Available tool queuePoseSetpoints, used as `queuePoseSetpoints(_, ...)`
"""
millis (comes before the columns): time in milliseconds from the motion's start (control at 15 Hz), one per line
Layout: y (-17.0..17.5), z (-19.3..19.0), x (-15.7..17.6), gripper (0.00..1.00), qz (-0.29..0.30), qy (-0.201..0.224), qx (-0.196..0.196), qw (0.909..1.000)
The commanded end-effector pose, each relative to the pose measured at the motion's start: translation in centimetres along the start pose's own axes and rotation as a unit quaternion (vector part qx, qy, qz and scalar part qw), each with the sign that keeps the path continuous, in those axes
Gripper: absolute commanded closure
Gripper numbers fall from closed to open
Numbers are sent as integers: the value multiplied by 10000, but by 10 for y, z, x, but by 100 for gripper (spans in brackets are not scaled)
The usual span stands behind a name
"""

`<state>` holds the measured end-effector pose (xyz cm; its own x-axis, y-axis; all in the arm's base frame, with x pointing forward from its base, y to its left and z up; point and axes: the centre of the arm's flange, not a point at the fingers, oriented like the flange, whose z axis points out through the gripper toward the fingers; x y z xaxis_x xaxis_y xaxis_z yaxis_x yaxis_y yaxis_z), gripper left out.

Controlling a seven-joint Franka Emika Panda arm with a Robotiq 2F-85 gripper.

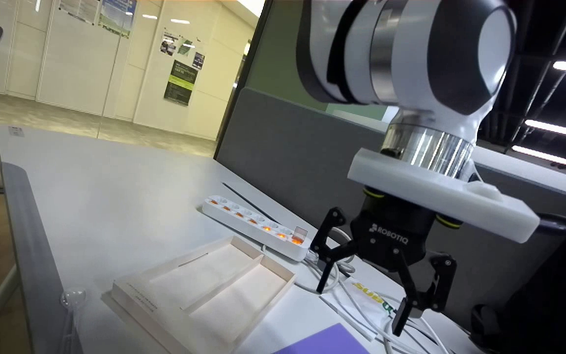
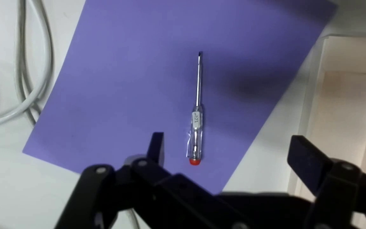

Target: Pick up the screwdriver from the table and put it in the wooden tray.

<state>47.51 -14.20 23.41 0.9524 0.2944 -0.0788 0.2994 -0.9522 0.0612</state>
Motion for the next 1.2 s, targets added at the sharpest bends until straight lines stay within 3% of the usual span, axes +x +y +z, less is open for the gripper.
queuePoseSetpoints(0,-1,6,2,0,-17,-47,14,10000)
queuePoseSetpoints(267,-2,6,2,0,-27,-36,22,10000)
queuePoseSetpoints(1133,13,80,41,0,124,-62,367,9992)
